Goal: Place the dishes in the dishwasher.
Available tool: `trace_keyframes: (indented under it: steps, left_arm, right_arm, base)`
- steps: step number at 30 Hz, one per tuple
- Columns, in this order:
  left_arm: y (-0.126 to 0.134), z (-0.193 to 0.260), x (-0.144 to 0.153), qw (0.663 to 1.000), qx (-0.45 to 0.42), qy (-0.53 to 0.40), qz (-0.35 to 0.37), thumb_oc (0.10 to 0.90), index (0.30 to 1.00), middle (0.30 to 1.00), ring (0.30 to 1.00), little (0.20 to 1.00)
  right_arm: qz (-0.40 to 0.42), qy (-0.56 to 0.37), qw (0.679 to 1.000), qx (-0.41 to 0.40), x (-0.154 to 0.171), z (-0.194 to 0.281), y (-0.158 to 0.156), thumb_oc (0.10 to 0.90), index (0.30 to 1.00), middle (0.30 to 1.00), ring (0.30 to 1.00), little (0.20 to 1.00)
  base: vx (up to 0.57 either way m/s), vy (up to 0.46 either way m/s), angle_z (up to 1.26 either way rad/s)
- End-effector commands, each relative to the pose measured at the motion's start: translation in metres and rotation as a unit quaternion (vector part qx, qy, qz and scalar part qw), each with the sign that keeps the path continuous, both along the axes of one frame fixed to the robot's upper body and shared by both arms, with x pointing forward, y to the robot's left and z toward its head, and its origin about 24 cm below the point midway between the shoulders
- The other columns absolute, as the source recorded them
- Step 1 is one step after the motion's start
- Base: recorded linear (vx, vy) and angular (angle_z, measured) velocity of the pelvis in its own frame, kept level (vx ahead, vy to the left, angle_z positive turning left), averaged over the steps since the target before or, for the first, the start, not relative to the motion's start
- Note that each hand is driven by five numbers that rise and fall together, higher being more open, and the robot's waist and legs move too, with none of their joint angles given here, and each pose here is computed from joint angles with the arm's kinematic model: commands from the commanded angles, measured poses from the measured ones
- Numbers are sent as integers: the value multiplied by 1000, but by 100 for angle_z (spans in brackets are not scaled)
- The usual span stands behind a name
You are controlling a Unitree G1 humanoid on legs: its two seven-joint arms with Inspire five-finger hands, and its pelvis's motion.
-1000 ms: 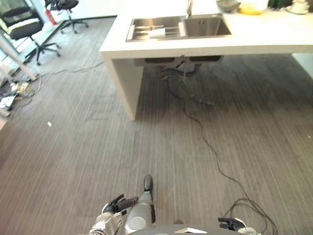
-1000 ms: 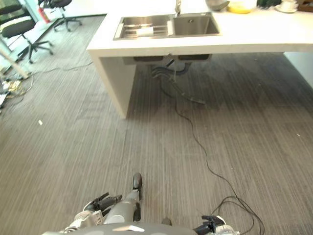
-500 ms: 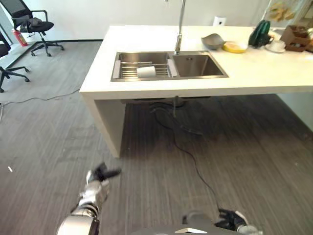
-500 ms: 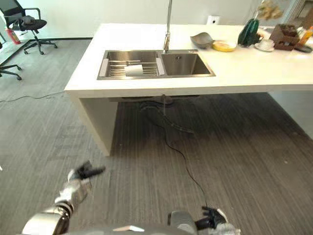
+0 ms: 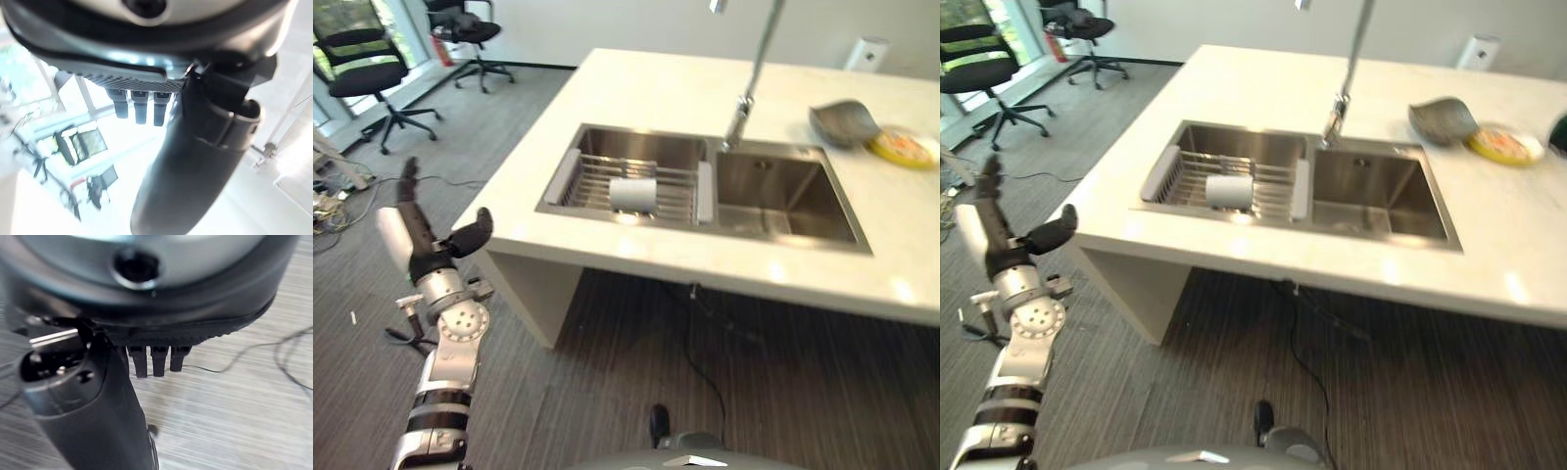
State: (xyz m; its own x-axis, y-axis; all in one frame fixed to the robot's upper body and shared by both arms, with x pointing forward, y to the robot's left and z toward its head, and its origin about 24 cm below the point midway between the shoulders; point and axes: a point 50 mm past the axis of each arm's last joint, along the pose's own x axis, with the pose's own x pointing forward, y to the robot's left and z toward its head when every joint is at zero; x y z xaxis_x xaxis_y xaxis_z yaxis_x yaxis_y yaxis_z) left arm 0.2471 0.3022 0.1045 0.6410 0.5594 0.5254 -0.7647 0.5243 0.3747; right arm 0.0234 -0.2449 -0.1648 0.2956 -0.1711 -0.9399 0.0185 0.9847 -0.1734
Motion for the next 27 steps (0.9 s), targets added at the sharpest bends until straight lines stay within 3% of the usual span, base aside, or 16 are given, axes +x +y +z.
trace_keyframes:
  steps: [1,6,7,11,12,13,14,15,19,21,22,25,27]
  left_arm:
    - [-1,70,10,984,157,-81,-37,800,900,900,900,900]
    - [-20,68,15,966,217,-13,-141,800,900,900,900,900]
    - [-27,72,14,948,258,16,-185,800,900,900,900,900]
    - [-35,76,13,927,282,49,-241,800,900,900,900,900]
    - [-44,75,12,916,278,65,-283,800,900,900,900,900]
    - [-51,79,7,885,330,101,-314,800,900,900,900,900]
    - [-50,79,7,884,330,101,-314,800,900,900,900,900]
    - [-67,85,4,858,351,107,-360,800,900,900,900,900]
    - [-99,88,7,839,333,75,-423,800,900,900,900,900]
    - [-106,88,9,836,335,69,-430,800,900,900,900,900]
    - [-126,92,11,820,336,52,-461,800,900,900,900,900]
    - [-151,94,24,807,328,41,-489,800,900,900,900,900]
    - [-158,95,29,804,333,39,-491,800,900,900,900,900]
  right_arm:
    - [9,-57,998,-17,31,10,-18,800,900,900,900,900]
    - [1,-86,996,-24,46,17,-29,800,900,900,900,900]
    - [-1,-102,995,-20,54,19,-29,800,900,900,900,900]
    - [6,-87,996,1,45,14,-21,800,900,900,900,900]
    - [10,-75,997,9,39,12,-19,800,900,900,900,900]
    - [18,-58,998,19,31,10,-15,800,900,900,900,900]
    - [18,-58,998,19,31,9,-14,800,900,900,900,900]
    - [15,-50,998,25,27,8,-12,800,900,900,900,900]
    - [16,-40,998,37,24,5,-6,800,900,900,900,900]
    - [19,-39,998,37,24,5,-5,800,900,900,900,900]
    - [20,-38,998,35,26,5,-5,800,900,900,900,900]
    - [26,-34,998,35,27,4,-3,800,900,900,900,900]
    - [30,-32,998,36,28,4,-3,800,900,900,900,900]
  base:
    - [156,-34,29]
    - [144,77,21]
    - [67,90,-26]
    - [104,73,-27]
    - [84,51,-4]
    - [83,50,-18]
    - [40,58,-25]
    - [6,37,-10]
    - [14,38,-3]
    - [0,0,0]
    - [-5,16,-5]
    - [-9,7,-11]
    - [-7,-2,-13]
